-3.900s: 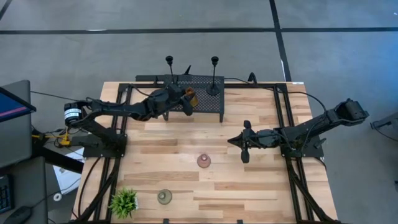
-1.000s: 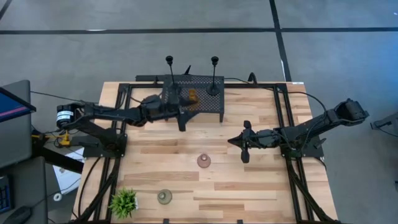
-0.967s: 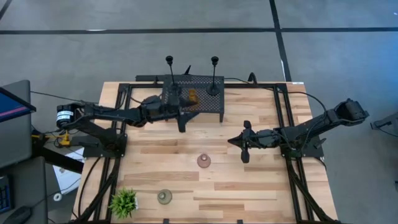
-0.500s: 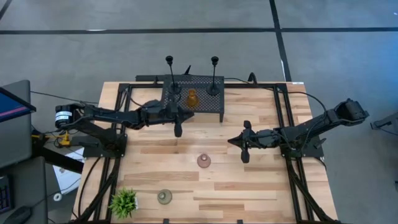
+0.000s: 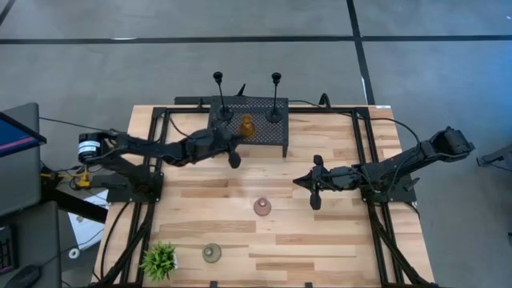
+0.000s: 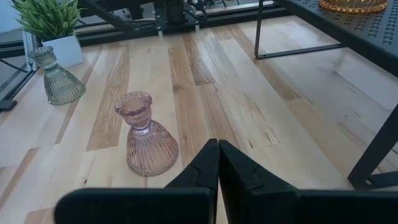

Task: Pick & Place candle stick holders
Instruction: Put the brown glass candle holder on the shelf

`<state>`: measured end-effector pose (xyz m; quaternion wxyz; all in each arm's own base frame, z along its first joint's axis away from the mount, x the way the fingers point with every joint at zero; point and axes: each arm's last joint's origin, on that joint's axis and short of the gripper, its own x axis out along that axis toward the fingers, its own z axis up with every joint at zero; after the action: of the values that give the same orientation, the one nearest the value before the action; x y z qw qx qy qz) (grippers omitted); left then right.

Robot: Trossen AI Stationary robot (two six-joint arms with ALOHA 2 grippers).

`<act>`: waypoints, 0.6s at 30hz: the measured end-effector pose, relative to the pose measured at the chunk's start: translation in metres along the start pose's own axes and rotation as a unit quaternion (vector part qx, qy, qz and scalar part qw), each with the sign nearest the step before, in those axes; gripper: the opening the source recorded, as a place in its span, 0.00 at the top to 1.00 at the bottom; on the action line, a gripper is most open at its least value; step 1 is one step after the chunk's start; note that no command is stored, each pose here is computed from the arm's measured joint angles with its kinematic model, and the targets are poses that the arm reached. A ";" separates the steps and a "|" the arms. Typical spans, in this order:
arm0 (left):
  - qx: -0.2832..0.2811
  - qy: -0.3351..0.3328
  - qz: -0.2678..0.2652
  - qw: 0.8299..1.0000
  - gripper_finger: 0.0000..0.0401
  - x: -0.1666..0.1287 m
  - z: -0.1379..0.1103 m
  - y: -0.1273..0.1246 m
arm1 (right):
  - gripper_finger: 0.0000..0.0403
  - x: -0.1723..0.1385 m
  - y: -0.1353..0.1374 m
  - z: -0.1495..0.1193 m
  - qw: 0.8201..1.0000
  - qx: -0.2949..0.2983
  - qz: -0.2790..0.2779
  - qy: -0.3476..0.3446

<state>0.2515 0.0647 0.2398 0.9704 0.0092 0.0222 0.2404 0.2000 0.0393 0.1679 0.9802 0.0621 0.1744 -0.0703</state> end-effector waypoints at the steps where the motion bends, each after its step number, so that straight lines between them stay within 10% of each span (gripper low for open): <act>1: -0.002 0.000 0.004 1.000 0.99 0.002 -0.001 0.002 | 1.00 0.000 0.000 0.000 1.000 0.000 0.000 0.000; 18: -0.018 -0.027 0.023 0.999 0.99 0.027 -0.003 0.022 | 1.00 0.000 0.000 -0.001 1.000 -0.003 -0.002 0.007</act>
<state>0.2645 0.0968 0.2361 0.9650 -0.0018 -0.0084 0.2623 0.1994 0.0391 0.1666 0.9790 0.0597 0.1817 -0.0712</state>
